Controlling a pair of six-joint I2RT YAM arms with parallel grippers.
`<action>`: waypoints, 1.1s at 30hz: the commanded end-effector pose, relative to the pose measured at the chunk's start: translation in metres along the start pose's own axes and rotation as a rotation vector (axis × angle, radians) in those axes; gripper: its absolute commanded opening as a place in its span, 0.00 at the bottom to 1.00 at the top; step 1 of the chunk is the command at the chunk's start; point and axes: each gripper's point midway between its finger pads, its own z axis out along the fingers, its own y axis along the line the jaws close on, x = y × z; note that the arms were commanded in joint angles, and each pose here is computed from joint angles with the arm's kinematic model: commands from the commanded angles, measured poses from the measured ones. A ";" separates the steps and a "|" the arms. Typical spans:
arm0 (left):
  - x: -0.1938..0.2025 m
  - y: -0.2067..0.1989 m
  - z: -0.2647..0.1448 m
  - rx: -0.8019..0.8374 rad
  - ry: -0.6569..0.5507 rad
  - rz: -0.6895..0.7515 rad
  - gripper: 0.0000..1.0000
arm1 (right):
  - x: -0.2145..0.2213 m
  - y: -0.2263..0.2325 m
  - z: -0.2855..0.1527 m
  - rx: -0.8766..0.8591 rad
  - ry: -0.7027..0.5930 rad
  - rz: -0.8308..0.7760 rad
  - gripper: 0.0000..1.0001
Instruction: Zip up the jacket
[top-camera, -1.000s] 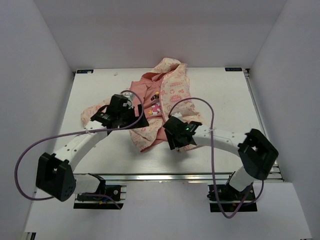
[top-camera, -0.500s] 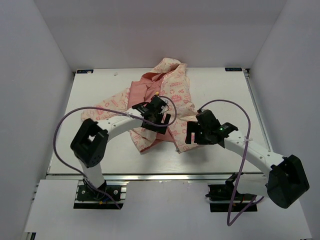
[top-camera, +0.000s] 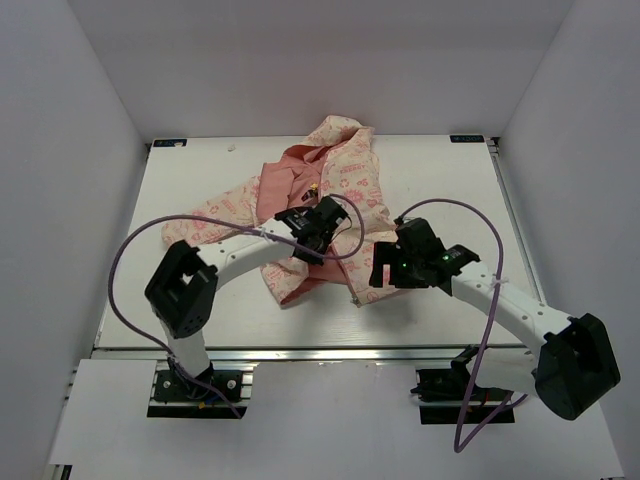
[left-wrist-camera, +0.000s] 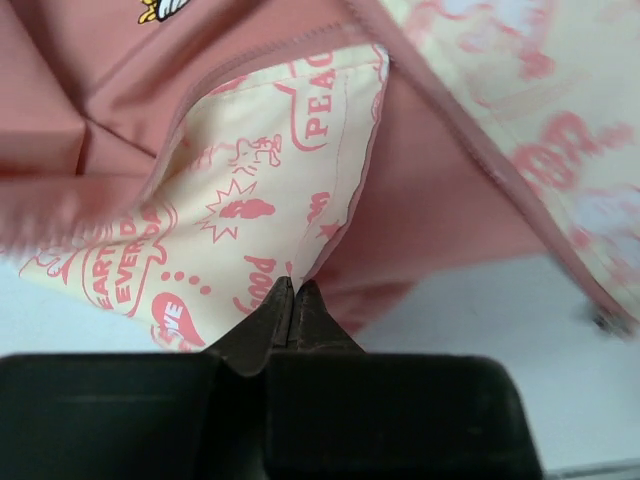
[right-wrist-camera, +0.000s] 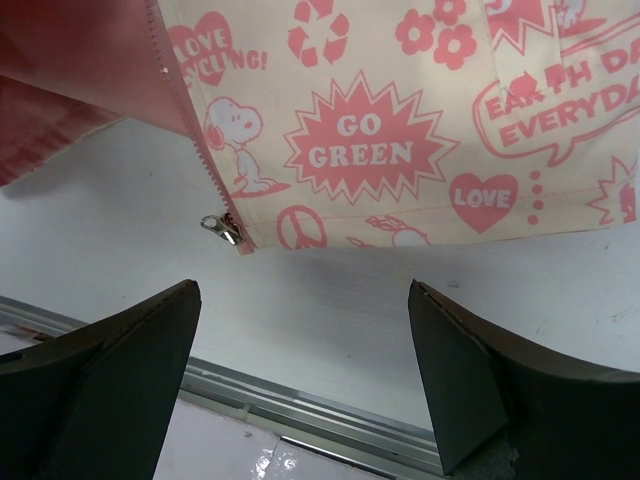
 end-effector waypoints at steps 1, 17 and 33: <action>-0.016 -0.014 -0.062 0.036 -0.141 0.031 0.00 | -0.008 0.010 -0.004 -0.063 -0.040 -0.019 0.89; 0.137 -0.066 -0.095 0.308 0.014 0.092 0.07 | 0.007 0.006 0.014 -0.071 0.002 -0.025 0.89; 0.073 -0.085 -0.140 0.489 -0.183 -0.219 0.98 | 0.011 0.011 0.019 -0.130 0.022 -0.160 0.89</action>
